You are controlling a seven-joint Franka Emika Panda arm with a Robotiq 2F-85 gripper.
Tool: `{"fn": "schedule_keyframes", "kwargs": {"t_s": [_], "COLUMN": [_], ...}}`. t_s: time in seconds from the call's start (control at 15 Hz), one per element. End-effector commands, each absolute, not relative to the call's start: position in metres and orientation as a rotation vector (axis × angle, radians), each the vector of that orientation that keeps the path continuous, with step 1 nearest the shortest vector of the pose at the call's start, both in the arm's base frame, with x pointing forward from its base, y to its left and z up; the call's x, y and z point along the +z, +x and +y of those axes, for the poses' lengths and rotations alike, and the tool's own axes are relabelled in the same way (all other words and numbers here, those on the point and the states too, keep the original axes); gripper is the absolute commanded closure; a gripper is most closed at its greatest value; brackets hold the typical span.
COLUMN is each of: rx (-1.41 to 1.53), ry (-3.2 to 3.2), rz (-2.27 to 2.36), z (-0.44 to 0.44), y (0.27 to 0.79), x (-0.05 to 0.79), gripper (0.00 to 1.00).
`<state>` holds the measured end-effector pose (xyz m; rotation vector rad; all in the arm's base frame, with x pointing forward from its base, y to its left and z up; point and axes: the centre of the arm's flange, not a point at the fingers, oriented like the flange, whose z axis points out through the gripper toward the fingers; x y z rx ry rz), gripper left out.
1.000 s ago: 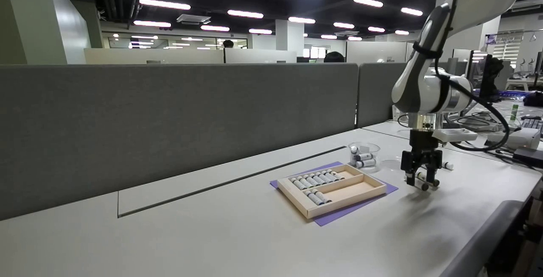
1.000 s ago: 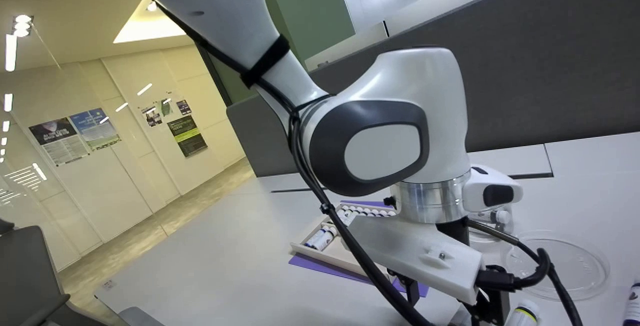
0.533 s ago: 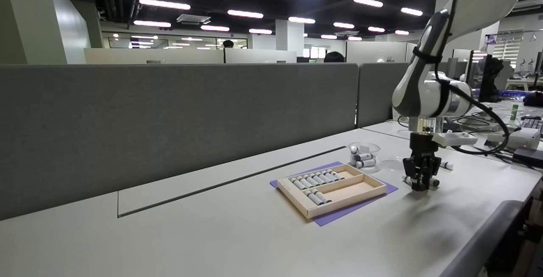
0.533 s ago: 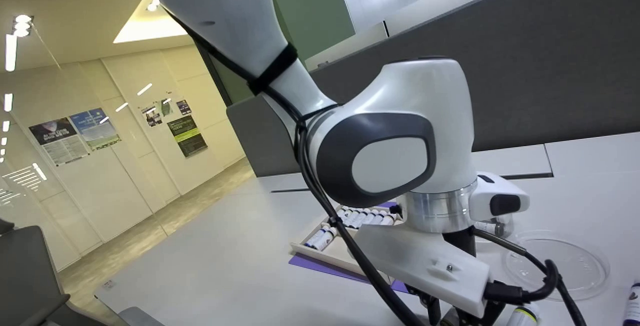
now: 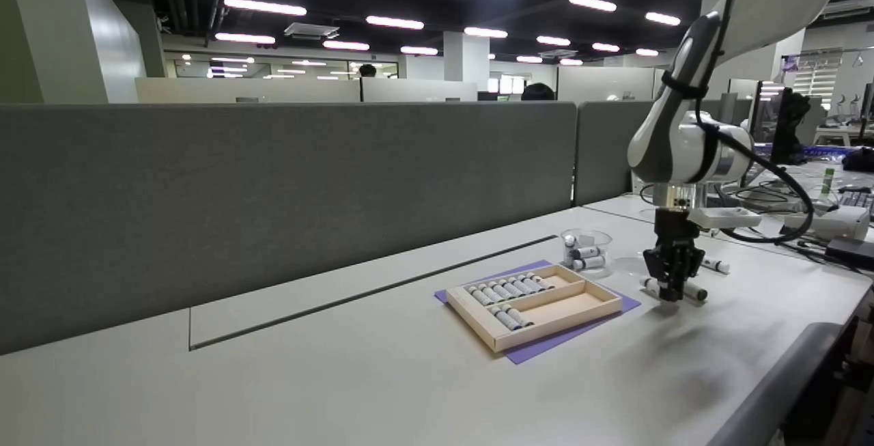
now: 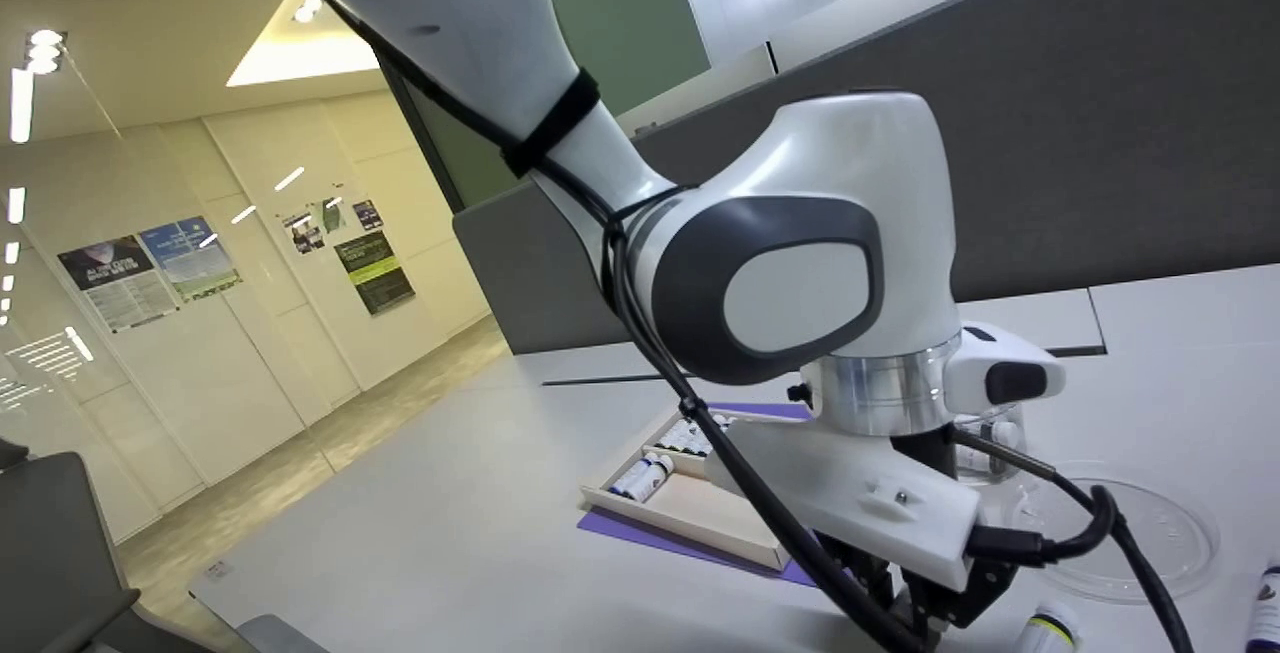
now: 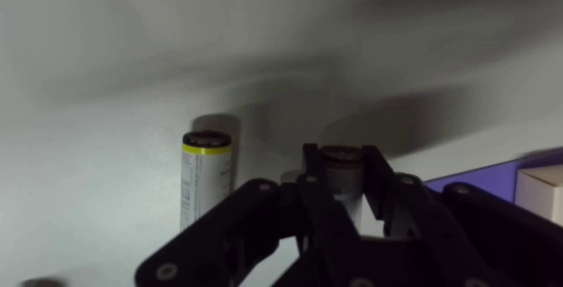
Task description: Put the object on the far left of the table in the clear container
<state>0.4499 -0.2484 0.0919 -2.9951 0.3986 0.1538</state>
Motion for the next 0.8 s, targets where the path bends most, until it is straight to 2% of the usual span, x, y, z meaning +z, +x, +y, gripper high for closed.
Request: {"fn": "schedule_keyframes", "kwargs": {"t_s": [0.0,0.27,0.53,0.73], "rx": [0.098,0.054,0.224,0.229], "ry": [-2.977,-2.975,-2.881,-2.846], "rz": [0.45,0.479,0.479,0.487], "z": [-0.254,-0.257,-0.252,-0.251], "y": [0.487,0.531,0.565,0.58], "x": [0.123,0.145,0.164,0.173], "gripper": [0.95,0.95,0.95,0.95]}}
